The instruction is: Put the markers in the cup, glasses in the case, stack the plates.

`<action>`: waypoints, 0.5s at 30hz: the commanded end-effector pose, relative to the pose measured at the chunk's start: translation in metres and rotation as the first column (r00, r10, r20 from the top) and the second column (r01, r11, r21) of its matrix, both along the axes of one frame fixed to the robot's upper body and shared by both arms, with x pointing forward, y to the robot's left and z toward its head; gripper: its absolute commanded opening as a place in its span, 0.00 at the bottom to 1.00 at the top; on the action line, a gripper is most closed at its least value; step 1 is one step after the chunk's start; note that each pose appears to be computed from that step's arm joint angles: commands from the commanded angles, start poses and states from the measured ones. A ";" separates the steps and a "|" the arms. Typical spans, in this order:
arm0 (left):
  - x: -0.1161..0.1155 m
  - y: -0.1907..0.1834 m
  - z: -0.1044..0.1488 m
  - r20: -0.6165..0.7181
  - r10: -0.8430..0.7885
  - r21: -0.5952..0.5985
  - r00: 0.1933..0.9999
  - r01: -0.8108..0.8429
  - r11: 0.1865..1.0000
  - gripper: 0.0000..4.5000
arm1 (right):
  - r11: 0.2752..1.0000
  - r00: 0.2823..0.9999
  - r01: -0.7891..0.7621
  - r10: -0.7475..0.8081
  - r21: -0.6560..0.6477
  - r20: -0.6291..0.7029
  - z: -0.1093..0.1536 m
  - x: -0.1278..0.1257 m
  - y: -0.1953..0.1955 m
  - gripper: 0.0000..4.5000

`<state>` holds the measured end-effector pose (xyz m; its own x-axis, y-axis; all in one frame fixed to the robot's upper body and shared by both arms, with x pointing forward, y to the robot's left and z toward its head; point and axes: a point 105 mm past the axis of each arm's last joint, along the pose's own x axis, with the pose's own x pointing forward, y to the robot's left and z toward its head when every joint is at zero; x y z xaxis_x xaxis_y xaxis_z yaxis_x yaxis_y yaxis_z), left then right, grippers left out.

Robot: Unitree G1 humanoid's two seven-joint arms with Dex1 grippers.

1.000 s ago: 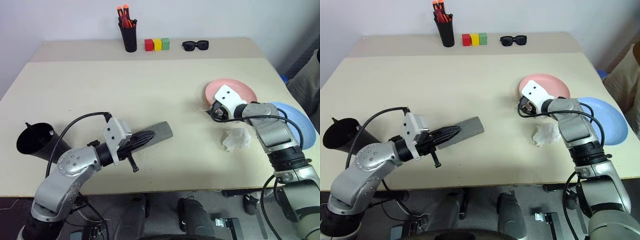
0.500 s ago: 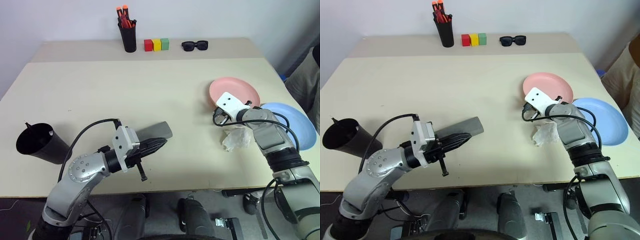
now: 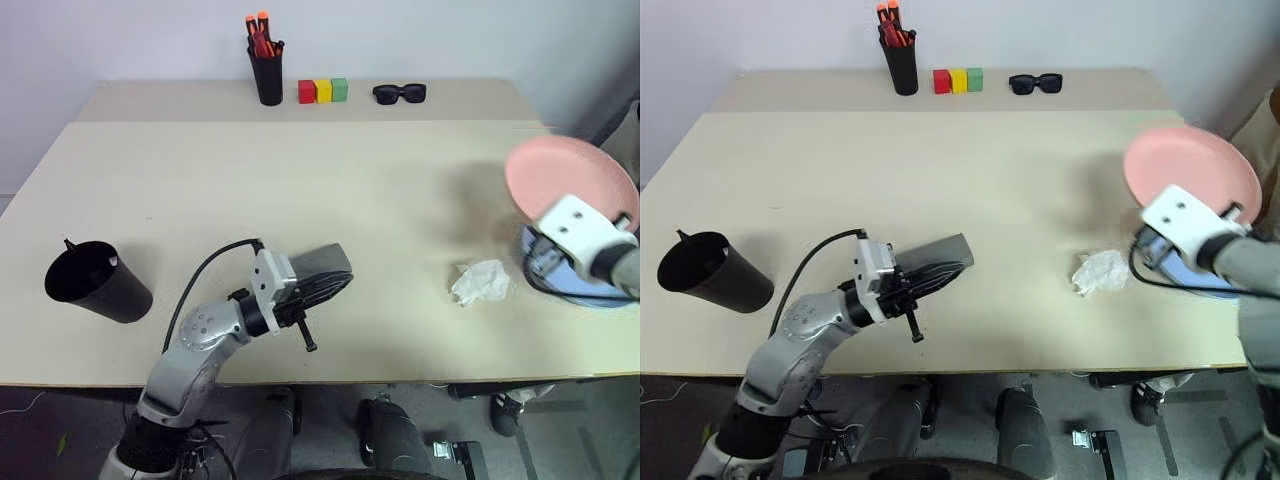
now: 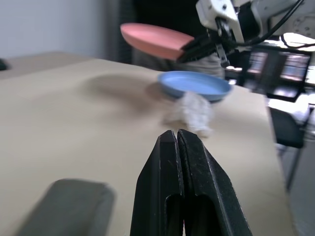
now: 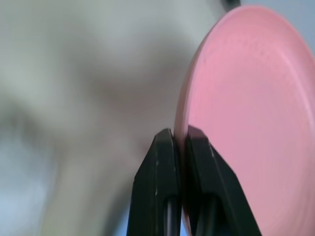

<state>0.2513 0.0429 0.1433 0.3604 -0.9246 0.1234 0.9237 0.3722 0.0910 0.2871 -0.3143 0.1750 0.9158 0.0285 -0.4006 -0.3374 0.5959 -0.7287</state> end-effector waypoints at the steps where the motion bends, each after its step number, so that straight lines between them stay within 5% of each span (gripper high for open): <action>1: -0.002 -0.006 0.007 0.039 -0.060 -0.016 0.997 0.061 0.998 0.00 | 1.000 0.999 0.021 -0.021 0.013 0.033 0.013 -0.015 -0.005 0.01; 2: -0.002 -0.007 0.007 0.041 -0.070 -0.014 0.997 0.070 0.997 0.00 | 0.999 0.999 0.031 -0.032 0.037 0.018 0.008 -0.019 -0.006 0.01; 9: -0.002 -0.005 0.006 0.048 -0.061 -0.005 0.997 0.062 0.998 0.00 | 0.999 1.000 -0.003 0.003 0.046 0.003 0.002 -0.021 0.006 0.76; 15: -0.002 -0.002 0.008 0.052 -0.018 -0.007 0.998 0.018 1.000 0.00 | 0.952 0.985 -0.161 0.171 0.262 -0.018 -0.004 -0.015 0.052 0.76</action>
